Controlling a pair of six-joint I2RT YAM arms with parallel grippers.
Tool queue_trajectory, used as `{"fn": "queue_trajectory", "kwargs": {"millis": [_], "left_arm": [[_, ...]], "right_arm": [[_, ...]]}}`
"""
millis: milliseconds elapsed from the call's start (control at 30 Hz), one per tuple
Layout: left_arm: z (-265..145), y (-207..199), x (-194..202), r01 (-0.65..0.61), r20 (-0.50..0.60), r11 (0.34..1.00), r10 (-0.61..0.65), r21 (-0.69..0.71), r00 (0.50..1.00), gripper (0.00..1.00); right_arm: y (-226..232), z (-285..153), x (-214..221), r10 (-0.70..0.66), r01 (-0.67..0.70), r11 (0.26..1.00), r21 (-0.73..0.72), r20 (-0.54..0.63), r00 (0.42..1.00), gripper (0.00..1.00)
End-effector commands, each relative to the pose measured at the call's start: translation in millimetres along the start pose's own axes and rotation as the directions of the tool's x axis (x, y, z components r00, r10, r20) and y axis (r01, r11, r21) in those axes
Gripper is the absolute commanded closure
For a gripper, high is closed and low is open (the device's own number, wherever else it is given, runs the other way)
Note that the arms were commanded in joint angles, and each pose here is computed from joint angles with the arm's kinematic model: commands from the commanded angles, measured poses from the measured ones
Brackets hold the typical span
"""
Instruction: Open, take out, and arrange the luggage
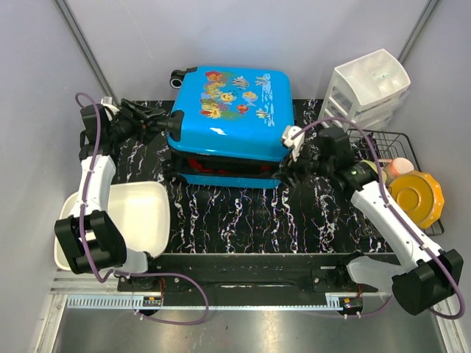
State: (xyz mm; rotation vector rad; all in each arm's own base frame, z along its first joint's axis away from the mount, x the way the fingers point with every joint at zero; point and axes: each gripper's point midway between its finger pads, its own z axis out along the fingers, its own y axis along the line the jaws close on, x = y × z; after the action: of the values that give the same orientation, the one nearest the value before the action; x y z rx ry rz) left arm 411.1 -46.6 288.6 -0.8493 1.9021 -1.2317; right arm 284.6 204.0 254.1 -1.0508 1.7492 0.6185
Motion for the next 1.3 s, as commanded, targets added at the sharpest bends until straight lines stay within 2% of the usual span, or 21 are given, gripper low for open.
{"fn": "queue_trajectory", "kwargs": {"millis": [0,133,167,233,267,400,500,533,600,633,700,733,800,900,967,1033,1067,1100,1167,1200,1267], "left_arm": [[-18,-91,-19,-0.013,0.014,0.968,0.01,0.251,1.0,1.0],[-18,-110,-29,-0.016,0.032,0.955,0.007,0.297,0.999,1.0],[-19,-113,-30,-0.016,0.031,0.952,0.006,0.306,0.999,1.0],[-19,-120,-33,-0.018,0.037,0.946,0.007,0.323,0.999,1.0],[-20,-122,-33,-0.019,0.035,0.944,0.008,0.329,0.999,0.99],[-25,-128,-32,-0.024,0.038,0.939,0.012,0.343,0.999,0.96],[-26,-125,-27,-0.021,0.029,0.94,0.011,0.341,1.0,0.94],[-27,-124,-26,-0.028,0.029,0.939,0.019,0.342,0.999,0.85],[-27,-117,-24,-0.029,0.03,0.943,0.02,0.331,0.999,0.77],[-27,-115,-24,-0.037,0.037,0.944,0.027,0.329,0.999,0.65],[-27,-108,-22,-0.039,0.043,0.947,0.027,0.319,0.999,0.48],[-28,-103,-27,-0.048,0.066,0.95,0.029,0.309,0.997,0.27],[-32,-94,-34,-0.051,0.101,0.957,0.023,0.286,0.995,0.02],[-45,-88,-52,-0.134,0.203,0.961,0.085,0.241,0.975,0.01],[-51,-79,-62,-0.225,0.273,0.959,0.174,0.17,0.946,0.01],[-59,-78,-64,-0.342,0.318,0.934,0.294,0.107,0.901,0.01],[-60,-77,-62,-0.391,0.315,0.916,0.346,0.091,0.884,0.01],[-63,-77,-61,-0.505,0.316,0.862,0.465,0.051,0.827,0.01],[-62,-59,-53,-0.553,0.26,0.833,0.536,-0.006,0.803,0.01],[-62,-48,-51,-0.623,0.238,0.781,0.614,-0.047,0.752,0.01],[-61,-28,-44,-0.653,0.183,0.752,0.656,-0.085,0.732,0.01]], "right_arm": [[25,17,-5,-0.173,0.174,0.982,-0.071,0.017,0.985,0.38],[50,46,-2,-0.324,0.325,0.94,-0.102,0.024,0.946,0.46],[35,54,-12,-0.369,0.369,0.929,0.005,0.031,0.929,0.46],[36,75,-4,-0.416,0.414,0.909,0.048,0.019,0.909,0.43],[20,79,-20,-0.44,0.429,0.889,0.161,0.035,0.897,0.43],[-12,109,-42,-0.474,0.44,0.827,0.35,0.015,0.88,0.41],[-38,113,-65,-0.517,0.438,0.748,0.5,0.025,0.855,0.41],[-43,111,-74,-0.548,0.453,0.717,0.529,0.027,0.836,0.42],[-54,104,-101,-0.567,0.422,0.673,0.608,0.057,0.822,0.43],[-58,102,-109,-0.576,0.419,0.654,0.63,0.055,0.816,0.43],[-68,93,-132,-0.579,0.38,0.617,0.689,0.07,0.813,0.41],[-71,89,-140,-0.589,0.373,0.597,0.71,0.073,0.805,0.41],[-78,81,-161,-0.6,0.345,0.57,0.745,0.092,0.794,0.41],[-91,77,-188,-0.614,0.315,0.547,0.776,0.116,0.781,0.39],[-109,68,-209,-0.628,0.288,0.519,0.805,0.13,0.767,0.38],[-138,75,-206,-0.624,0.291,0.496,0.818,0.104,0.774,0.36],[-148,66,-227,-0.64,0.264,0.48,0.836,0.129,0.757,0.35],[-160,80,-222,-0.636,0.273,0.478,0.835,0.114,0.763,0.33],[-181,80,-231,-0.647,0.263,0.467,0.844,0.123,0.753,0.31],[-193,86,-241,-0.655,0.251,0.458,0.853,0.134,0.744,0.3],[-210,76,-268,-0.68,0.218,0.424,0.879,0.151,0.718,0.23]]}}
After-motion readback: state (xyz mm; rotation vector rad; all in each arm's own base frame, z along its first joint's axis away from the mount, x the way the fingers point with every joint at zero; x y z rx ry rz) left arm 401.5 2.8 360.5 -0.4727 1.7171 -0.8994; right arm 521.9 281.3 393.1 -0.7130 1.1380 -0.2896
